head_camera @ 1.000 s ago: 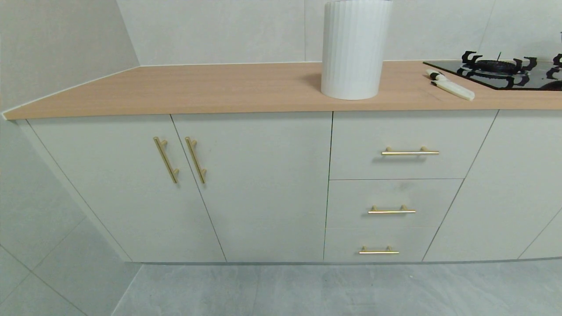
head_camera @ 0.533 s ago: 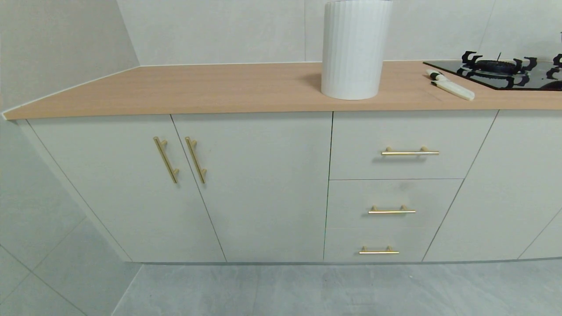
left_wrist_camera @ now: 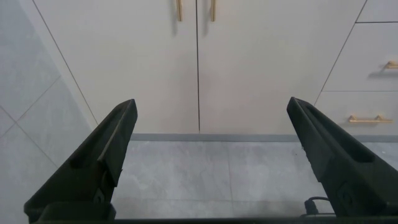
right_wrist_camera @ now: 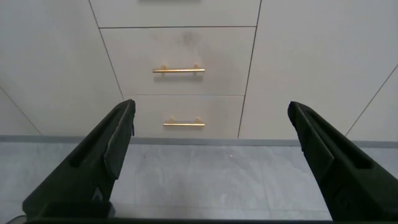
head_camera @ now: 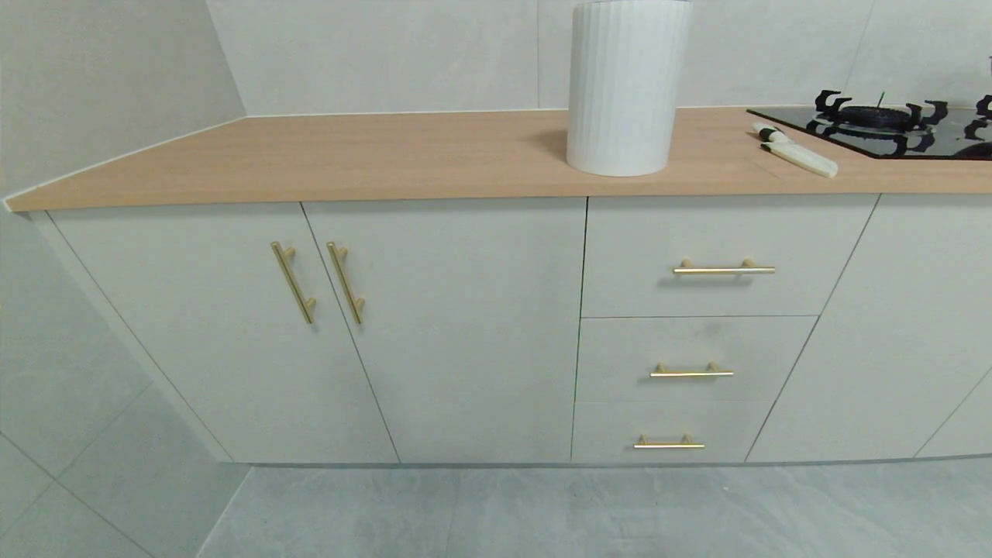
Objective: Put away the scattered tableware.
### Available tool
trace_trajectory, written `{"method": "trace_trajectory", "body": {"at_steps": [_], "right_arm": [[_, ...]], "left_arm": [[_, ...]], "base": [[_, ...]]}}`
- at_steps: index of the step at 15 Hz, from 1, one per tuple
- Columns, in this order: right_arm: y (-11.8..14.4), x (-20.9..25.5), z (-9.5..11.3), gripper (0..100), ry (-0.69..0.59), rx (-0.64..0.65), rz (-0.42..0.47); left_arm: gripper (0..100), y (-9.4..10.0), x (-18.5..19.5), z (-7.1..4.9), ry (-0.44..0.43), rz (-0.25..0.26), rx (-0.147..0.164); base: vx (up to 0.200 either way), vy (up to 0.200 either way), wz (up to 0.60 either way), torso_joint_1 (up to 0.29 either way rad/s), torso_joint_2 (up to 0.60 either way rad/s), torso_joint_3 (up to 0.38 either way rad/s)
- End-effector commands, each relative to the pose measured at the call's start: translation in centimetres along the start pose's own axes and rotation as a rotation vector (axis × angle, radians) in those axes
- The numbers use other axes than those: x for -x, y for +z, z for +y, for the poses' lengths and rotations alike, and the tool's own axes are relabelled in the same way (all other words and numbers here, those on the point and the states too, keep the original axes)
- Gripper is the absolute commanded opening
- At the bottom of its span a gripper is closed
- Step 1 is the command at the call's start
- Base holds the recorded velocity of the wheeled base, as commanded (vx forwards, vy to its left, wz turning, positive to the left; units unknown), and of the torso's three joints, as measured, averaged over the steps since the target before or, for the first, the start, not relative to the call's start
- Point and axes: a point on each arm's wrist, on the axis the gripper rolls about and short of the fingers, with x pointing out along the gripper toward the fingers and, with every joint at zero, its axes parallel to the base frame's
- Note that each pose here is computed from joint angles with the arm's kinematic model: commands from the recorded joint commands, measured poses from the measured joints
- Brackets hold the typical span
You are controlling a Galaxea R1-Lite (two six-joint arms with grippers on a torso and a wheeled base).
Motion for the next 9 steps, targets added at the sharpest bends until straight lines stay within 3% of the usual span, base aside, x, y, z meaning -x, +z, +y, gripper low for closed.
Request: {"method": "trace_trajectory", "body": {"at_steps": [1,2,9], "right_arm": [[0.00,-0.02,0.00,100,0.001,-0.003,0.004],[0.04,-0.01,0.00,100,-0.001,-0.004,0.002],[0.04,-0.01,-0.01,100,-0.002,-0.013,0.002]], "left_arm": [[100,0.00,-0.01,0.00,0.002,0.002,0.000],[100,0.01,-0.01,0.00,0.000,0.001,0.000],[100,0.01,-0.01,0.00,0.000,0.001,0.000]], "base": [[0.000,0.000,0.00,0.000,0.00,0.000],[0.000,0.000,0.00,0.000,0.00,0.000],[0.200,0.000,0.00,0.004,0.00,0.001]]}}
